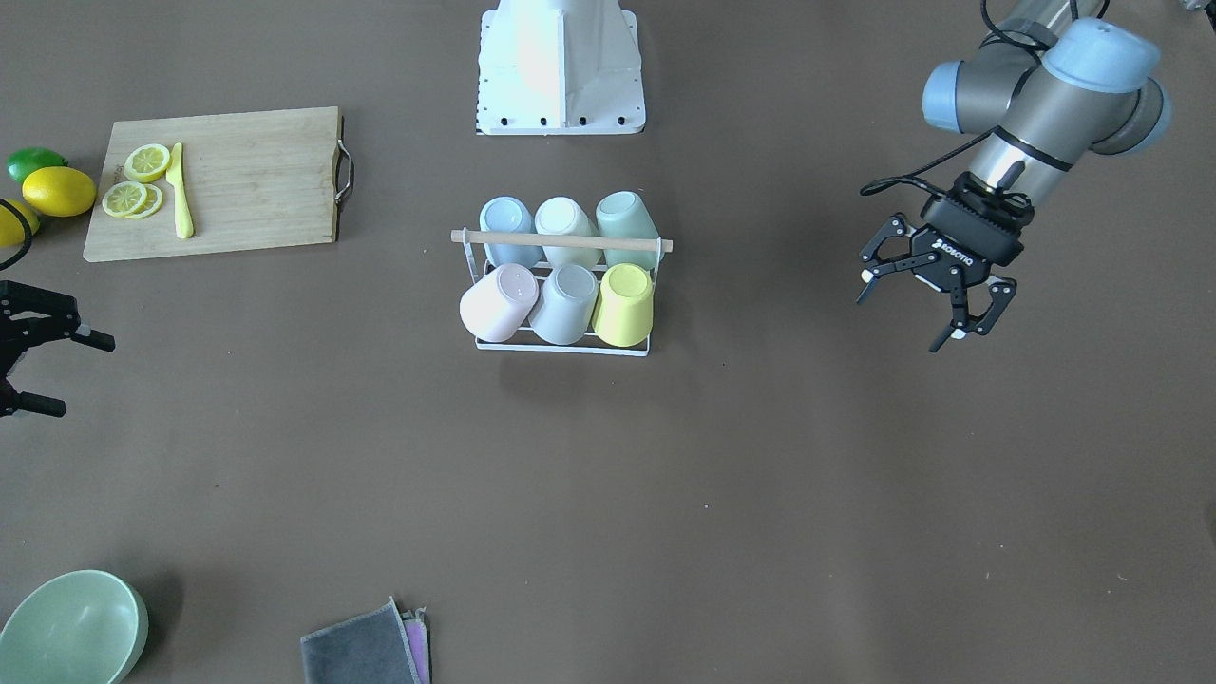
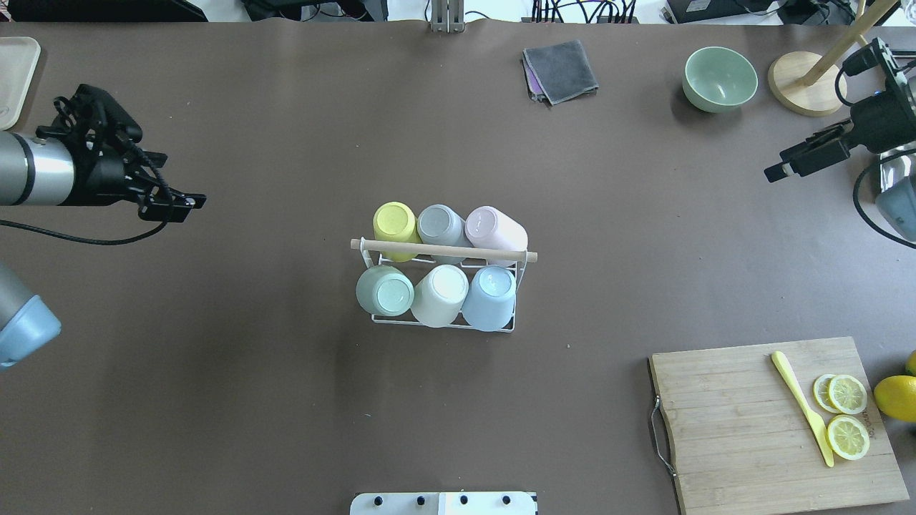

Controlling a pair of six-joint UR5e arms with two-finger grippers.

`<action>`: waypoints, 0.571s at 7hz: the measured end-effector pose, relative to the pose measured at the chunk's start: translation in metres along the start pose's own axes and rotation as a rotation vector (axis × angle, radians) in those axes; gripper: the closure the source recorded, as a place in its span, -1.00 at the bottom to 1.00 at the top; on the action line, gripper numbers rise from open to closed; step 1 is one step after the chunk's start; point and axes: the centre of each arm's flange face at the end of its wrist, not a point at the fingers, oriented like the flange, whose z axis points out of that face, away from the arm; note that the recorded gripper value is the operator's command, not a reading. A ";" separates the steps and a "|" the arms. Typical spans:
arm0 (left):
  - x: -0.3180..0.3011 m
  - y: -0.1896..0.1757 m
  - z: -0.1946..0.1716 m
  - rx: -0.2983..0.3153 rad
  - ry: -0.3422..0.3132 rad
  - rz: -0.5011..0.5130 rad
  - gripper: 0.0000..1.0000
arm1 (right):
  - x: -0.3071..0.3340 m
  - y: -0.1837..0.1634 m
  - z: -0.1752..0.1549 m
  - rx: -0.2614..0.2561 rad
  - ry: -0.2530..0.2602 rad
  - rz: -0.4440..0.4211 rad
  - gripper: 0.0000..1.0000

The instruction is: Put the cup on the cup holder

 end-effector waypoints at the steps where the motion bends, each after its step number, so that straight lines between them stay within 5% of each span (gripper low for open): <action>1: -0.016 0.045 -0.017 -0.077 0.015 -0.042 -0.96 | 0.009 0.030 -0.002 -0.015 -0.001 0.002 -0.97; 4: -0.082 0.134 -0.067 -0.319 -0.012 -0.302 -0.96 | 0.049 0.108 -0.006 -0.062 0.042 0.140 -1.00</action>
